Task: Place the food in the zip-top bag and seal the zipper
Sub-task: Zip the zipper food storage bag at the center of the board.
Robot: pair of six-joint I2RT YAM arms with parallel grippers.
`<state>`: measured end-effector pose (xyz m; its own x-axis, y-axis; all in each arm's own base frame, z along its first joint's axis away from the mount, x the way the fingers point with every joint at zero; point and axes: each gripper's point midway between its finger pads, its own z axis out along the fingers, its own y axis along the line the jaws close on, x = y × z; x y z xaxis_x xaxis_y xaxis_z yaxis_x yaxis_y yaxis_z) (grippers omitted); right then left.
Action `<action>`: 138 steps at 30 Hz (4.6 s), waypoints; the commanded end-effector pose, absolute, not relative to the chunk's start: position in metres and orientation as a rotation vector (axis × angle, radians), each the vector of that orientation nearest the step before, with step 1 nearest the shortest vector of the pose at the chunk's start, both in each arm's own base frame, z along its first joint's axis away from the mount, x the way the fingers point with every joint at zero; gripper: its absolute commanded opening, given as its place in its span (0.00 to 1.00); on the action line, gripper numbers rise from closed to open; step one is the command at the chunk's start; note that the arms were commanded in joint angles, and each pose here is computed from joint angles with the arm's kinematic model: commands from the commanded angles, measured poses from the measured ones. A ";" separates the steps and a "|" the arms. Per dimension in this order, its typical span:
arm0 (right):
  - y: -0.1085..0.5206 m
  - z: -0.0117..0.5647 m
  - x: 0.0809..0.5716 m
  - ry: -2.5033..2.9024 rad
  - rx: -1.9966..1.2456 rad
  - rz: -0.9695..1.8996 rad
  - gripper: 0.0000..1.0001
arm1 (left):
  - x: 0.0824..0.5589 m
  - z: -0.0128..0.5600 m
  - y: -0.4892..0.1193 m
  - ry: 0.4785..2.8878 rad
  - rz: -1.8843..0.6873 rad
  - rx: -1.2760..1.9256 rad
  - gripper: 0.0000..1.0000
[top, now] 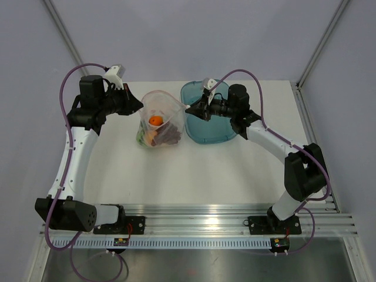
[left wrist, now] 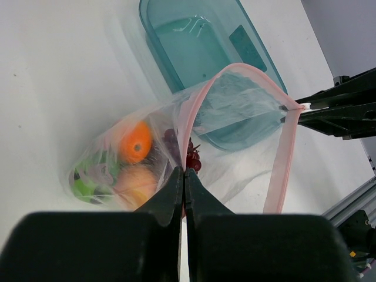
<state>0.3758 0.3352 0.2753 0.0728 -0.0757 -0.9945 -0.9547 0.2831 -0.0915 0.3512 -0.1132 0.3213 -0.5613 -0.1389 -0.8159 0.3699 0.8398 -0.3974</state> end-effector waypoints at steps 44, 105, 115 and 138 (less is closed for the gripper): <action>0.338 0.272 0.374 1.283 -1.047 0.974 0.04 | 0.355 0.343 -0.116 1.997 -0.684 0.218 0.00; 0.321 0.319 0.297 1.187 -1.242 1.122 0.00 | 0.289 0.323 -0.288 1.405 -0.631 1.392 0.55; 0.320 0.317 0.294 1.190 -1.242 1.126 0.00 | 0.276 0.334 -0.287 1.217 -0.594 1.432 0.55; 0.318 0.321 0.295 1.187 -1.227 1.094 0.00 | 0.284 0.334 -0.300 1.278 -0.678 1.425 0.11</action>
<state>0.2997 0.3217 0.2913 -0.0055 -0.0726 -0.9973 -0.9987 0.0504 0.0019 0.2848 -0.2943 0.3190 0.2248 0.3751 -0.8993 0.9441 0.1447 0.2963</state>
